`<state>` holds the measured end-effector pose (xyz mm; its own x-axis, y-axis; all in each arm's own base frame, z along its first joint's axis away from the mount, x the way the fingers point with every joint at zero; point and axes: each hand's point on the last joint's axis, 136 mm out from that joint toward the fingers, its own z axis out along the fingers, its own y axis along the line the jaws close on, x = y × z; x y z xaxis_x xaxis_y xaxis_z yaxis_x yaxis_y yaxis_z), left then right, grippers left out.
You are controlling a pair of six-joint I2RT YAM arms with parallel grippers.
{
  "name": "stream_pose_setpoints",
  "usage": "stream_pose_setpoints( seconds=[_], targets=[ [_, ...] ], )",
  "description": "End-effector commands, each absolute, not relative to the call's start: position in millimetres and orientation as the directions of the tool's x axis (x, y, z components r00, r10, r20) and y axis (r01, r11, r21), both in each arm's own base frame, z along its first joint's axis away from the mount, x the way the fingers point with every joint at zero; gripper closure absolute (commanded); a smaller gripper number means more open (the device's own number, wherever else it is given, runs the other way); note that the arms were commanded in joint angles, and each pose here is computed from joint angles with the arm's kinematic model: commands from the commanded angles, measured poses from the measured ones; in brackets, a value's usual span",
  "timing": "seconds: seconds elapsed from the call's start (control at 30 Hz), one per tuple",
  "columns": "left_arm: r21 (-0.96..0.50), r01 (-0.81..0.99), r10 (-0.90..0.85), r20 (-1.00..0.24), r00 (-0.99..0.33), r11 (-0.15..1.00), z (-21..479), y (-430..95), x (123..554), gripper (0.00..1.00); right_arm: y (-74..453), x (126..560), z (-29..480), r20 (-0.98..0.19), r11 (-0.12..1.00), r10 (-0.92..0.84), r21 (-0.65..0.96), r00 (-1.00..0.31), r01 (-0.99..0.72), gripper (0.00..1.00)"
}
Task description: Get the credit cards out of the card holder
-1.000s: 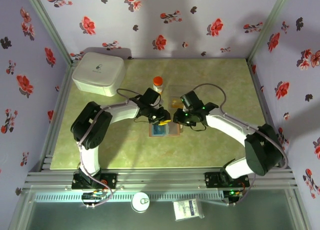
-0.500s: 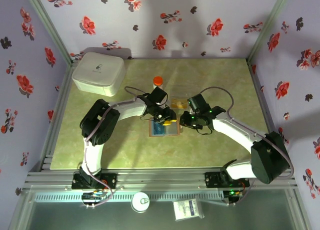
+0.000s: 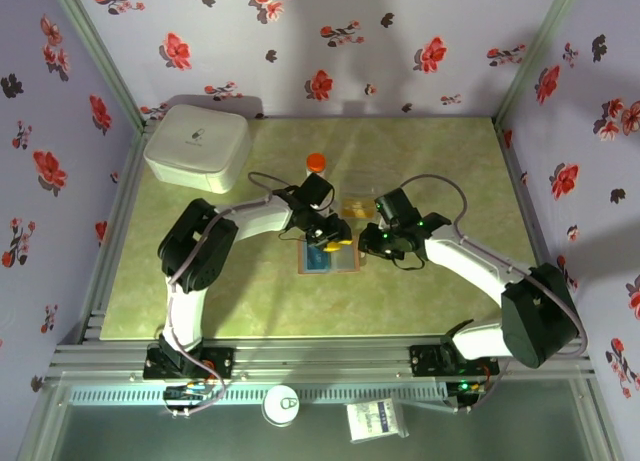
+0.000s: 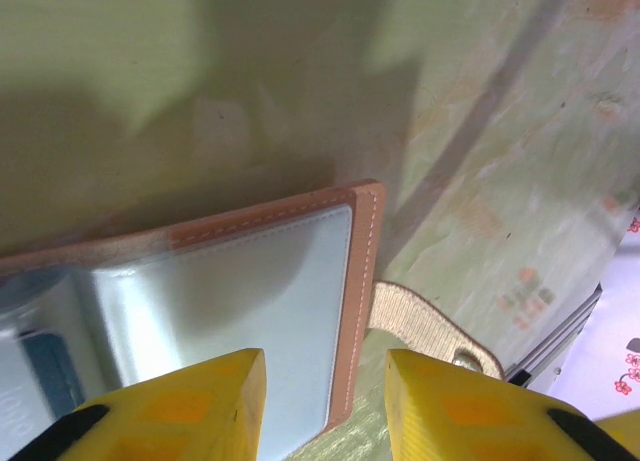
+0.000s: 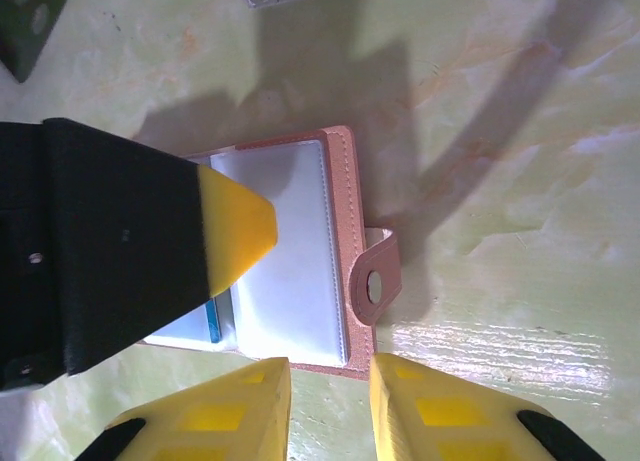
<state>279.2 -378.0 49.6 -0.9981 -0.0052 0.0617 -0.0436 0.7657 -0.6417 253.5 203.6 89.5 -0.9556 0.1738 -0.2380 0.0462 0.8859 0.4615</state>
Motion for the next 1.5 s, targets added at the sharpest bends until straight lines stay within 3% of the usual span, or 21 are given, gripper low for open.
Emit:
stream_pose_setpoints(
  seconds=[0.0,0.63,0.93,1.47],
  targets=[
    [-0.649,-0.013,-0.006,0.014,-1.000,0.761,69.0,-360.8,282.2,0.65,216.0,264.2,95.8,-0.236,0.862,0.200,0.504,-0.951,0.056,0.73],
    [-0.654,-0.099,-0.140,-0.011,-0.990,0.750,76.2,-271.7,270.8,0.65,308.9,282.9,89.3,-0.201,0.854,0.059,0.518,-0.978,-0.054,0.74],
    [-0.662,-0.122,-0.156,0.008,-0.988,0.740,69.4,-273.6,273.2,0.66,304.1,278.6,80.3,-0.188,0.873,0.025,0.483,-0.982,-0.070,0.74],
    [-0.654,-0.143,-0.149,0.046,-0.988,0.743,48.3,-280.9,270.2,0.77,301.5,270.9,51.7,-0.136,0.878,0.034,0.477,-0.990,-0.035,0.75]
  ],
)
